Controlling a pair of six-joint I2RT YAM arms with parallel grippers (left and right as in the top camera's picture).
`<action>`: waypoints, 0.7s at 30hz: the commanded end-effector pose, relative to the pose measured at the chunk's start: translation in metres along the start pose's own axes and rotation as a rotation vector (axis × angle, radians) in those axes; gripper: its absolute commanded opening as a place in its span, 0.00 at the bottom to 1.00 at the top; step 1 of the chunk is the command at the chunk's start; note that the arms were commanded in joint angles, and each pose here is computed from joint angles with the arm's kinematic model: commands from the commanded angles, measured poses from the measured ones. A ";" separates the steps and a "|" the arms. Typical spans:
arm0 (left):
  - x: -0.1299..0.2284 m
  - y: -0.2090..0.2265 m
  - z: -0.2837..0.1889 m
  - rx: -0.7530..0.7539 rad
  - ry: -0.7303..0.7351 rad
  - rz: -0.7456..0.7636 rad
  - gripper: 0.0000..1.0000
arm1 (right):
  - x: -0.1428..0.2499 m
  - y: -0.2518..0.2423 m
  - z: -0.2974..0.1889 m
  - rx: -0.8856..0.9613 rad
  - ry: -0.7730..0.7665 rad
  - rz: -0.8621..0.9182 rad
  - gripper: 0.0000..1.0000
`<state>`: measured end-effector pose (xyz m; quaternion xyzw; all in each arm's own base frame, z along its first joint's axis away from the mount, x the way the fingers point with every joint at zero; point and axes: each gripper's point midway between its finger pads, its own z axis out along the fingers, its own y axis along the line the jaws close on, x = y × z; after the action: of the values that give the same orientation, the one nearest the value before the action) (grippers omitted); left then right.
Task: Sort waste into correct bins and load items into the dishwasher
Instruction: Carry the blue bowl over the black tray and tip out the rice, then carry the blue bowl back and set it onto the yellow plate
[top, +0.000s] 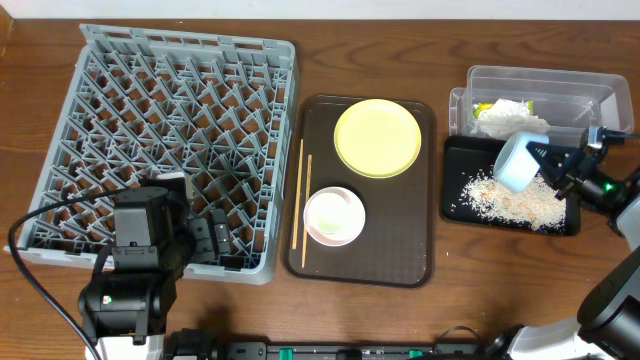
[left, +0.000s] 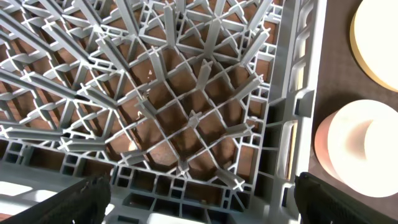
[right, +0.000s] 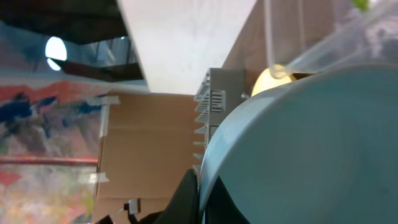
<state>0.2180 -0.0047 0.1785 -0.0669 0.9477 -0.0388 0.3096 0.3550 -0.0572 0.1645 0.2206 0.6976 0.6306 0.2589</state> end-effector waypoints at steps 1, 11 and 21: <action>-0.006 0.000 -0.005 0.002 -0.019 -0.012 0.94 | 0.005 0.014 0.005 -0.066 0.046 -0.001 0.01; -0.006 0.000 -0.005 0.002 -0.019 -0.012 0.94 | 0.042 0.042 0.057 -0.094 0.229 -0.109 0.01; -0.006 0.000 -0.005 0.002 -0.019 -0.012 0.94 | 0.097 0.129 0.153 -0.208 0.386 -0.509 0.01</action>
<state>0.2182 -0.0047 0.1792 -0.0669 0.9474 -0.0388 0.3105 0.3761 0.0986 0.2537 -0.1309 0.7003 0.6231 0.3228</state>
